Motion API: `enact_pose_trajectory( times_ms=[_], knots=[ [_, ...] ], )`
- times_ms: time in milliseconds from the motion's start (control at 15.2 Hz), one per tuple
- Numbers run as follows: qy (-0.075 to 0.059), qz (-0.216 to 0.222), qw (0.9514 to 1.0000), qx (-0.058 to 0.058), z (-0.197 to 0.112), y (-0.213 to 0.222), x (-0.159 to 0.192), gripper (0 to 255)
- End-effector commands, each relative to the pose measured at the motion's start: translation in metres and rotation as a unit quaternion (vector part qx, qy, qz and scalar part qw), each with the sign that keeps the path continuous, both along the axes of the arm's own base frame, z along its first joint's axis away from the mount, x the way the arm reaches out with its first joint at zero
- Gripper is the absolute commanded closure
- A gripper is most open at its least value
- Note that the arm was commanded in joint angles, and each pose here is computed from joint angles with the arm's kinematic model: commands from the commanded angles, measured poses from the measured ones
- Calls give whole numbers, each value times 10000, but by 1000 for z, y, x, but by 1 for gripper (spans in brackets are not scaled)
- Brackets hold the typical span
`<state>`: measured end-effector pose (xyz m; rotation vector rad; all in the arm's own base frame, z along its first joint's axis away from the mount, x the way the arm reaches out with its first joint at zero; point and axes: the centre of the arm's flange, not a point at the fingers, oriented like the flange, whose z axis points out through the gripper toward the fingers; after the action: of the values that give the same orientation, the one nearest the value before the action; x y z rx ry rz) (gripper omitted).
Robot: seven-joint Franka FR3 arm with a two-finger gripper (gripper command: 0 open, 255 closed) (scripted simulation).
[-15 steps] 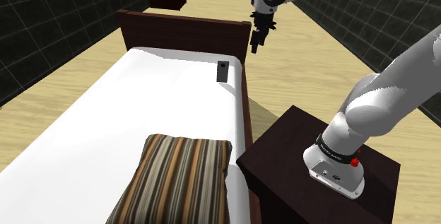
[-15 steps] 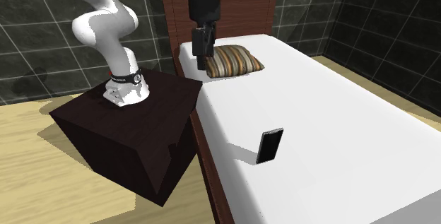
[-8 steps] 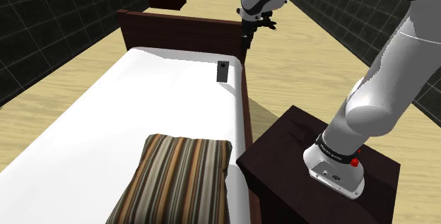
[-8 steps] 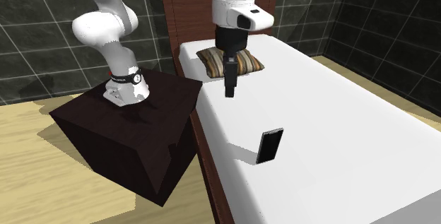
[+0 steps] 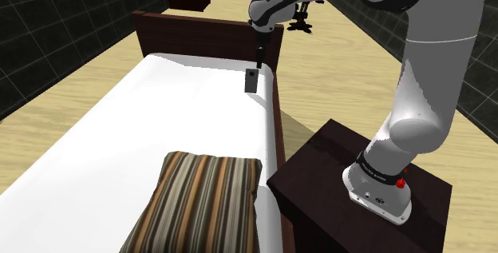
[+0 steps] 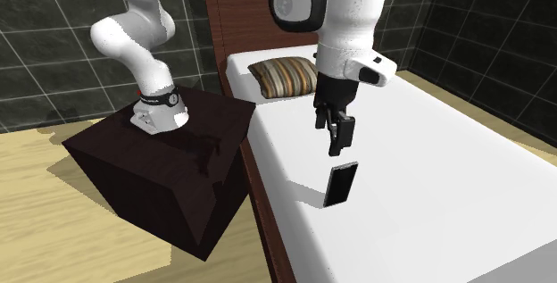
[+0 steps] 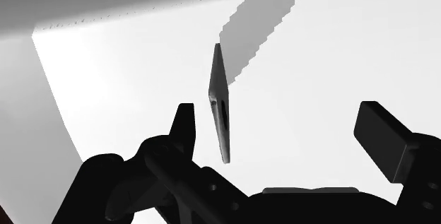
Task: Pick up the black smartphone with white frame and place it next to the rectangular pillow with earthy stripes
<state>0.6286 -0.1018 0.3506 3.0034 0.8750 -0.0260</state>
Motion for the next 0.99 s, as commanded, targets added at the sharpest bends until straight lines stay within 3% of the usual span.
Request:
enact_pose_trajectory(
  times_ms=[0,330,924],
  knots=[
    [22,236,9997,35,-13,1,24,0],
    [70,727,9973,103,-46,9,73,0],
    [70,727,9973,103,-86,9,72,0]
  ],
)
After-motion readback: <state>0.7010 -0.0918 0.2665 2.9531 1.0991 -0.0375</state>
